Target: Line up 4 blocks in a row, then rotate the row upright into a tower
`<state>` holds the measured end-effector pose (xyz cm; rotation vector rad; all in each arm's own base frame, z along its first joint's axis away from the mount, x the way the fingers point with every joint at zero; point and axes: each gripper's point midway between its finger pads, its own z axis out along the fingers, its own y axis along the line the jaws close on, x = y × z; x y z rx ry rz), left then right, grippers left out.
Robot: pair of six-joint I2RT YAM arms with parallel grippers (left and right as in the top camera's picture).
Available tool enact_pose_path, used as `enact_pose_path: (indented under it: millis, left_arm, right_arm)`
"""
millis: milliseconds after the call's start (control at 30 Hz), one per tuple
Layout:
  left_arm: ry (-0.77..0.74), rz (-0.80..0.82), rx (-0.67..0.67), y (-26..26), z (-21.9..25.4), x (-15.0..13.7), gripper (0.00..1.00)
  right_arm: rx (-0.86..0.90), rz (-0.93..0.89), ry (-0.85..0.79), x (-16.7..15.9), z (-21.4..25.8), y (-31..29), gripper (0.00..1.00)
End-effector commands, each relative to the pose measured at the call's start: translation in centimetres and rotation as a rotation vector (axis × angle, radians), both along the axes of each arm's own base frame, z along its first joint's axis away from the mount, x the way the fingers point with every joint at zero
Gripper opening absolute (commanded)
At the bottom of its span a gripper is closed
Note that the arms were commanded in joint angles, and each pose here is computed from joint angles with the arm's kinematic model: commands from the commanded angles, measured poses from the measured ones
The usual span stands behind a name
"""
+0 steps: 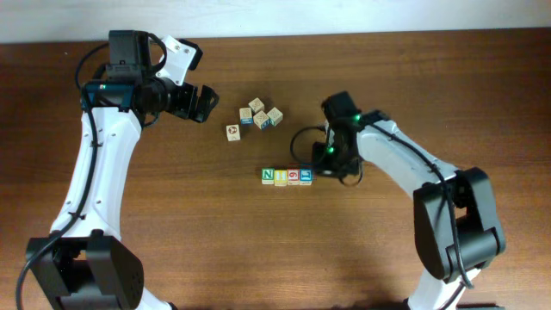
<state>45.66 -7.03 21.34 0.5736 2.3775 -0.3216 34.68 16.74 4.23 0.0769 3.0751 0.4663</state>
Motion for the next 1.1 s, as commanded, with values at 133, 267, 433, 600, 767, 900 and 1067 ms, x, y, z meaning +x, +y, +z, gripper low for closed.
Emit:
enact_pose_path:
  millis: [133, 267, 433, 600, 767, 900, 1067]
  left_arm:
    - [-0.027, -0.001, -0.013, -0.1, 0.8, 0.6, 0.99]
    - [-0.065, -0.007, -0.022, -0.3, 1.4, 1.2, 0.99]
    - [-0.057, -0.012, -0.026, -0.4, 1.3, 1.0, 0.99]
    - [-0.057, -0.012, -0.025, -0.4, 1.3, 1.0, 0.99]
    - [-0.057, -0.012, -0.025, -0.4, 1.3, 1.0, 0.99]
    - [-0.057, -0.012, -0.025, -0.4, 1.3, 1.0, 0.99]
    - [-0.057, -0.012, -0.026, -0.4, 1.3, 1.0, 0.99]
  right_arm:
    - [0.094, 0.129, -0.313, 5.8, 4.9, 8.5, 0.14]
    - [0.077, 0.187, -0.311, 4.9, 1.3, 12.7, 0.08]
    - [0.057, 0.203, -0.277, 3.9, -1.1, 13.9, 0.08]
    - [0.025, 0.211, -0.211, 2.6, -2.7, 13.5, 0.06]
    - [0.034, 0.215, -0.198, 2.3, -2.7, 13.6, 0.06]
    - [0.036, 0.216, -0.197, 2.3, -2.7, 13.6, 0.05]
    - [0.046, 0.203, -0.218, 3.1, -2.0, 13.5, 0.05]
